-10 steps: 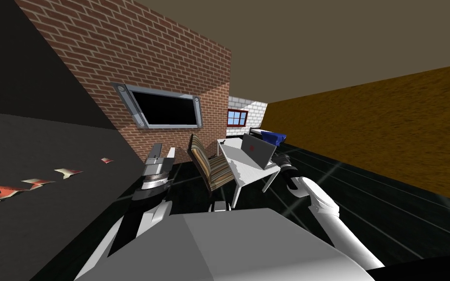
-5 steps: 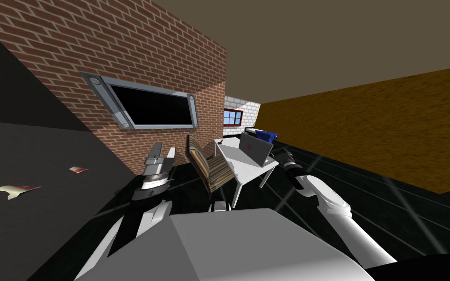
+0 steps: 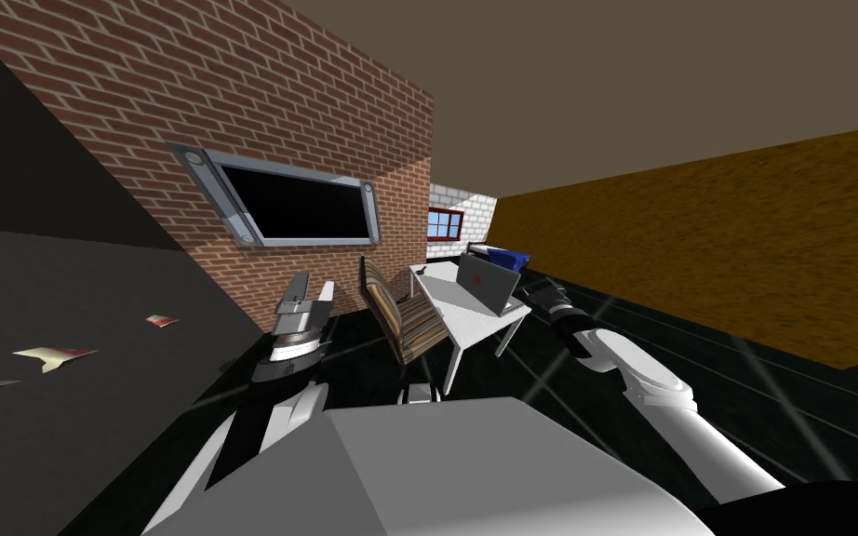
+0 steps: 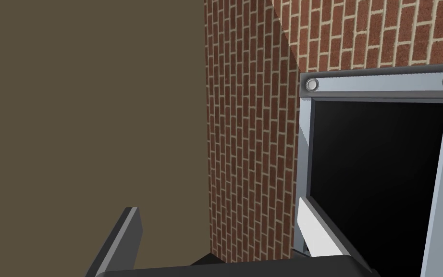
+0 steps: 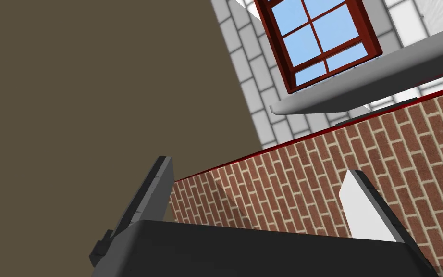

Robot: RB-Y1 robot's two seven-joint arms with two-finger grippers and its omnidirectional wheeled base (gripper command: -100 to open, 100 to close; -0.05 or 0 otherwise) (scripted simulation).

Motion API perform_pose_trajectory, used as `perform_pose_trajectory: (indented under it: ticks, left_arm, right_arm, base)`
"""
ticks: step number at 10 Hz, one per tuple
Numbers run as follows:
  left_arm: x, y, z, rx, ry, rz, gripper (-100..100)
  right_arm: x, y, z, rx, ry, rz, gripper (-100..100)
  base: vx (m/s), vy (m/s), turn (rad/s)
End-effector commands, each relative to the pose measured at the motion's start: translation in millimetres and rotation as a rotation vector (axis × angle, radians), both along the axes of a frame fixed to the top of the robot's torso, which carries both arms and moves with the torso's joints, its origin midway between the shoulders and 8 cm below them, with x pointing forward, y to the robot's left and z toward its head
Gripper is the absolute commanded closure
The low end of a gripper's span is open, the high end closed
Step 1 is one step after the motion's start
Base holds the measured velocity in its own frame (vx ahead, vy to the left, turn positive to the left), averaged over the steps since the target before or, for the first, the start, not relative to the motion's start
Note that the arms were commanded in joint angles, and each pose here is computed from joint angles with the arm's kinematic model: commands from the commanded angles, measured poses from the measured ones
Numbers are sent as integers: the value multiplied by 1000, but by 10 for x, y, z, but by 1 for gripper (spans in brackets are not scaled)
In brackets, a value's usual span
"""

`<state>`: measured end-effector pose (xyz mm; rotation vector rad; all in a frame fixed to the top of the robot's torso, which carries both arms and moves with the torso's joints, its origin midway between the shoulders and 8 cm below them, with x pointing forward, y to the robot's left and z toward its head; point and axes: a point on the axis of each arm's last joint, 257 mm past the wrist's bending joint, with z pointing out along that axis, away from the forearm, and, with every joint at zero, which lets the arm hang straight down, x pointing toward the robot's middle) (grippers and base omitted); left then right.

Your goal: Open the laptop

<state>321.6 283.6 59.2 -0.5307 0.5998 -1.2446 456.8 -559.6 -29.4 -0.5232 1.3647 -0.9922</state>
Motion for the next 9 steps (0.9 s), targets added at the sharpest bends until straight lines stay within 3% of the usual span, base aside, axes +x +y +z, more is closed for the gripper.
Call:
perform_pose_trajectory:
  ticks: [1, 6, 7, 8, 9]
  left_arm:
    - [0, 0, 0, 0, 0, 0, 0]
    - [0, 0, 0, 0, 0, 0, 0]
    - [0, 0, 0, 0, 0, 0, 0]
    - [0, 0, 0, 0, 0, 0, 0]
    - [0, 0, 1, 0, 0, 0, 0]
  right_arm:
    - [-17, -157, -21, 10, 26, -14, -100]
    - [-41, -393, -97, 27, 76, -31, -100]
    - [-39, -350, -79, 25, 70, -29, -100]
    - [38, -447, -151, 53, 88, -57, -100]
    - [25, -485, -152, 55, 85, -74, -100]
  base:
    - [-4, -4, 154]
    - [16, -18, 152]
    - [7, -10, 50]
    - [-159, -127, 324]
    - [-180, -189, 453]
